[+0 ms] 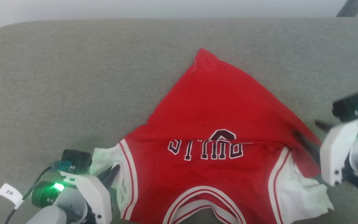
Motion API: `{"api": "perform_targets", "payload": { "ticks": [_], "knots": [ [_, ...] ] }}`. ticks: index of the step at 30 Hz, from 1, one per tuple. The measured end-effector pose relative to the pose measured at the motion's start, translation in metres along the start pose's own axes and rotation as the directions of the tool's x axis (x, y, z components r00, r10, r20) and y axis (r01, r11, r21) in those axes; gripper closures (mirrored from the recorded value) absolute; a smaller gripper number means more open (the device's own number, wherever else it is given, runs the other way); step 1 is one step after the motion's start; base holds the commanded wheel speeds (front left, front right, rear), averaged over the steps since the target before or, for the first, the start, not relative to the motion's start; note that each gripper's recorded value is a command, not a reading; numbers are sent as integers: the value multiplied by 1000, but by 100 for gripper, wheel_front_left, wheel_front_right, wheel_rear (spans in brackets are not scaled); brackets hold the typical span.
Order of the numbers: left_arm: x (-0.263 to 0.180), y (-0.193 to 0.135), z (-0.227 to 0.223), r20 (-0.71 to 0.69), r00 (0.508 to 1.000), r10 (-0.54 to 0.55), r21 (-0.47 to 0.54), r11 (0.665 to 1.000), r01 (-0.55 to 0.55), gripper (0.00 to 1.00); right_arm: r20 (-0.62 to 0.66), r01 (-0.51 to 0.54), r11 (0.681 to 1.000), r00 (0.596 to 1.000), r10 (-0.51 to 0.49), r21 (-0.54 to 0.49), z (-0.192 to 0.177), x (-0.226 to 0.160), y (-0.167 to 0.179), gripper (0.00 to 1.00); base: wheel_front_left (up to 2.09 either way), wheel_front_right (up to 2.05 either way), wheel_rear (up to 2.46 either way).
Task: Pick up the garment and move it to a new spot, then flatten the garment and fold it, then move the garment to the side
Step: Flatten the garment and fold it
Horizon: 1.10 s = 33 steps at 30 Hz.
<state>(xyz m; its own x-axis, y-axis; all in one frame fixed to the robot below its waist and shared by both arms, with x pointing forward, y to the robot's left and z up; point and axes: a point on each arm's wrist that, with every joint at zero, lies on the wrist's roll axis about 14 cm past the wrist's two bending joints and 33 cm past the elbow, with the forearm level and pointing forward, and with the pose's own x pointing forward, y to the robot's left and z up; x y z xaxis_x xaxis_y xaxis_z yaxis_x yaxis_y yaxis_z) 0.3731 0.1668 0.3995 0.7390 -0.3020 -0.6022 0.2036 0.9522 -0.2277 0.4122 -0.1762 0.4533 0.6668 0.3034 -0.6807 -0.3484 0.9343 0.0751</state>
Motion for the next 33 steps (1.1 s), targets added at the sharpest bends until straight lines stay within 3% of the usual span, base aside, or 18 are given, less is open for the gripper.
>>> {"api": "perform_targets", "payload": {
  "ticks": [8, 14, 22, 33],
  "knots": [
    [-7, 2, 2, 20, 1000, 10, 0, 1000, -10, 100, 199, -50, 985, 977, 84, -167, 88, 26, 34, 0, 0, 0, 0],
    [-9, 4, 1, 24, 1000, 19, -12, 1000, -19, 100, 231, -96, 968, 961, 151, -233, 127, 70, 57, 0, 0, 0, 0],
    [-7, 6, -3, 22, 999, 29, -32, 999, -28, 100, 92, -132, 953, 982, 163, -274, 134, 139, 70, 0, 0, 0, 0],
    [-5, 15, -13, 13, 998, 65, -81, 995, -63, 100, -183, -177, 932, 975, 123, -317, 98, 211, 84, 0, 0, 0, 0]
  ]
}}
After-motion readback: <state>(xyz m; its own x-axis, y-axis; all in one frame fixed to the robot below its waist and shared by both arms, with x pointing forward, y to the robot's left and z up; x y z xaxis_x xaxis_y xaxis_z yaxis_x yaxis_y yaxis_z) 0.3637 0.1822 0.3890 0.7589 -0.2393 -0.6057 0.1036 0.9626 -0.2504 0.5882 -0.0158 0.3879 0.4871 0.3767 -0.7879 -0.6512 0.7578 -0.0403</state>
